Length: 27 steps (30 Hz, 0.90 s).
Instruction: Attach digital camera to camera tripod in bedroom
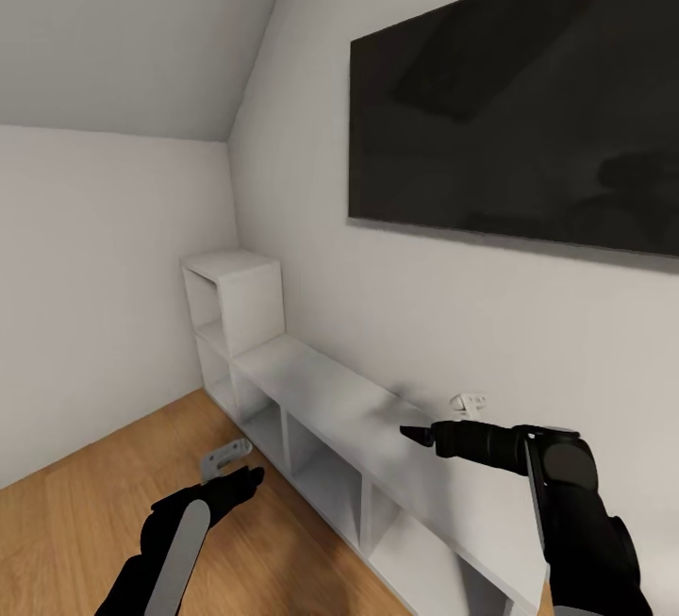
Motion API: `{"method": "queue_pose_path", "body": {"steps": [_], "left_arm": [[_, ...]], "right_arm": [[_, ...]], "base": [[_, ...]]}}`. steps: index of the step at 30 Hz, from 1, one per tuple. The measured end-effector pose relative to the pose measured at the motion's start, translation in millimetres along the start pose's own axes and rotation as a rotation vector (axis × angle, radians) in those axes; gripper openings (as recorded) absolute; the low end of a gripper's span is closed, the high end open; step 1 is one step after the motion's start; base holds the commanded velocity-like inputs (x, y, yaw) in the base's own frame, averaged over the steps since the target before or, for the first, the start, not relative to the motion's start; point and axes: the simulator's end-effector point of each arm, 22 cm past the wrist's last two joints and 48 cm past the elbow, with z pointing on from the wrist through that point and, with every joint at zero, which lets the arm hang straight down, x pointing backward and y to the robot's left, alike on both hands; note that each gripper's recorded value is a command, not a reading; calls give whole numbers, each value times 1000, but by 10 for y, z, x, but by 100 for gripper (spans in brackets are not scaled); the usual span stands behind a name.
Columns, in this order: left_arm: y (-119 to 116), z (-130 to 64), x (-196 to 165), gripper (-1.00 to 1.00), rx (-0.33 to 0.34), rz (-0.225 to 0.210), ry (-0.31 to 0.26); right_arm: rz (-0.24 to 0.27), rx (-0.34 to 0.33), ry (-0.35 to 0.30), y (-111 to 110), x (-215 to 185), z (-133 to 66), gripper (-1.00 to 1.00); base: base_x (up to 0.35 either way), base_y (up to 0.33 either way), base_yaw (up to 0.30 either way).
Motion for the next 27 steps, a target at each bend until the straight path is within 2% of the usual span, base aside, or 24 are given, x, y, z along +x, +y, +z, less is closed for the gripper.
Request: {"method": "queue_pose_path", "body": {"steps": [4, 16, 17, 19, 22, 24, 27], "left_arm": [[1, 1, 2, 100, 0, 1, 1], [3, 10, 24, 100, -2, 2, 6], [4, 15, 35, 100, -2, 2, 9], [3, 17, 39, 100, -3, 3, 10], [5, 18, 40, 100, -4, 3, 10], [5, 18, 41, 100, -4, 4, 10], [6, 18, 41, 100, -4, 4, 10]], "right_arm": [[3, -3, 1, 18, 5, 13, 100], [-49, -51, 37, 297, 80, 203, 100], [-38, -74, 62, 403, 170, 322, 100], [-24, -75, 87, 421, 281, 436, 100], [-32, -61, 87, 427, 329, 545, 100], [-75, 7, 60, 265, 290, 585, 100], [-94, 59, 41, 155, 237, 579, 100]], "base": [[0, 0, 0], [0, 0, 0], [0, 0, 0], [0, 0, 0], [0, 0, 0], [0, 0, 0], [0, 0, 0]]}}
